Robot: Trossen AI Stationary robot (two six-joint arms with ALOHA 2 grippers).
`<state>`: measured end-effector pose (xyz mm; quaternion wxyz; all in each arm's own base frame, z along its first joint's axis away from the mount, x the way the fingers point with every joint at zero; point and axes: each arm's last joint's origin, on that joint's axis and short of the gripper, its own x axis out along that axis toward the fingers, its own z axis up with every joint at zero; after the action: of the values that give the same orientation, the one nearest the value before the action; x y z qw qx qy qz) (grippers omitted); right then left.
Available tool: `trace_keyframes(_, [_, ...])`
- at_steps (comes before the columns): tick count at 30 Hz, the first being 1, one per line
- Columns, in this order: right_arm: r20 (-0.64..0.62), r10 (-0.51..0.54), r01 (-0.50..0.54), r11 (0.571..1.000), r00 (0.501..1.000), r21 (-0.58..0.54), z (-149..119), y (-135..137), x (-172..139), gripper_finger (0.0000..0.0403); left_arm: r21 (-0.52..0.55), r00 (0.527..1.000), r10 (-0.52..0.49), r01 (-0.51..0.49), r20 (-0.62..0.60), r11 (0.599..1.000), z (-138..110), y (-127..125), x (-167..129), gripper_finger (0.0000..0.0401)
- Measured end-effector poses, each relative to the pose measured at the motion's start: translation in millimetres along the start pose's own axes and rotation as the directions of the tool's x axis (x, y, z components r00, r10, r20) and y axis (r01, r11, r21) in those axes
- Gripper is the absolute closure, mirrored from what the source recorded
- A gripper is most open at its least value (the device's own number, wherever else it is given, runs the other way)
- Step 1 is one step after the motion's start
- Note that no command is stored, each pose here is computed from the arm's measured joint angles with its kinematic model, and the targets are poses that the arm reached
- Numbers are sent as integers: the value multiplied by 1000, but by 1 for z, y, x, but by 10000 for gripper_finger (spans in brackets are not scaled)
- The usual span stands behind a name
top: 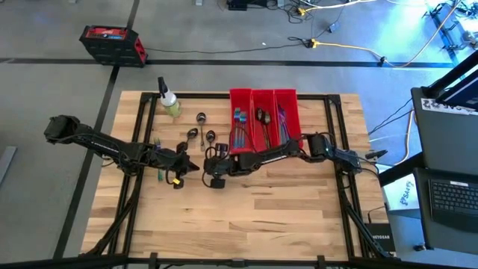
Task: Sort silverware
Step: Put the black spoon into the middle red silverware bin
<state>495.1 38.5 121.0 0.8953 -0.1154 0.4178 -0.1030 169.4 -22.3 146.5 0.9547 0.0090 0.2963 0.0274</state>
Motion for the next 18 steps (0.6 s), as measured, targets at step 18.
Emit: trace_keyframes(18, [-46,45,-46,999,998,-25,-5,1,0,403,14,1000,5,-5,1,1000,0,0,0,400])
